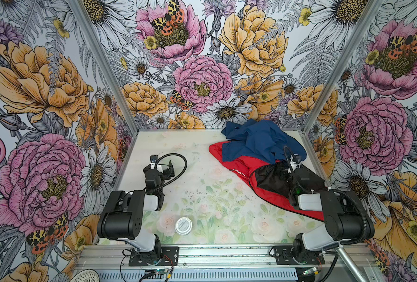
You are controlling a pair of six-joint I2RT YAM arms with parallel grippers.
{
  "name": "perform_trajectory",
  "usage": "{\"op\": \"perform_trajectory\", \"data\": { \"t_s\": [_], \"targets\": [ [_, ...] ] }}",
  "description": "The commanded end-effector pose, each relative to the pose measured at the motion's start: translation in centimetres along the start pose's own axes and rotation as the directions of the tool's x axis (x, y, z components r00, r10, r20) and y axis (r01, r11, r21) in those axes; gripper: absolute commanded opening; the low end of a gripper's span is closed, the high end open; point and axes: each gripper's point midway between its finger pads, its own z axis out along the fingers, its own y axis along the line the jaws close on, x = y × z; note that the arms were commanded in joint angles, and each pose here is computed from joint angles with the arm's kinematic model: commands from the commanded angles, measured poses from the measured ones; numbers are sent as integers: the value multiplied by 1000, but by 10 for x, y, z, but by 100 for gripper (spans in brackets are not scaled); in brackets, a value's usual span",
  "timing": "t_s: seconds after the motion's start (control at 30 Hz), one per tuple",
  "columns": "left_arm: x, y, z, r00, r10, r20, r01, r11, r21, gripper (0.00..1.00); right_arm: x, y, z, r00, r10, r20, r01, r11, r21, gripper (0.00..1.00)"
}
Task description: Pick out a specific cloth from the pile
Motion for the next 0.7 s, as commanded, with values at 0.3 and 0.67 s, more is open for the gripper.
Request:
{"op": "perform_trajectory", "data": {
  "t_s": [0.3, 0.67],
  "targets": [
    [-76, -5, -45, 992, 38, 122, -25, 993, -113, 99, -48, -4, -73, 999, 17, 28, -19, 999, 44, 99],
    [-148, -66, -107, 982, -152, 112, 135, 980, 148, 99, -136, 9, -140, 986, 108, 127, -101, 993, -60, 99]
  ]
}}
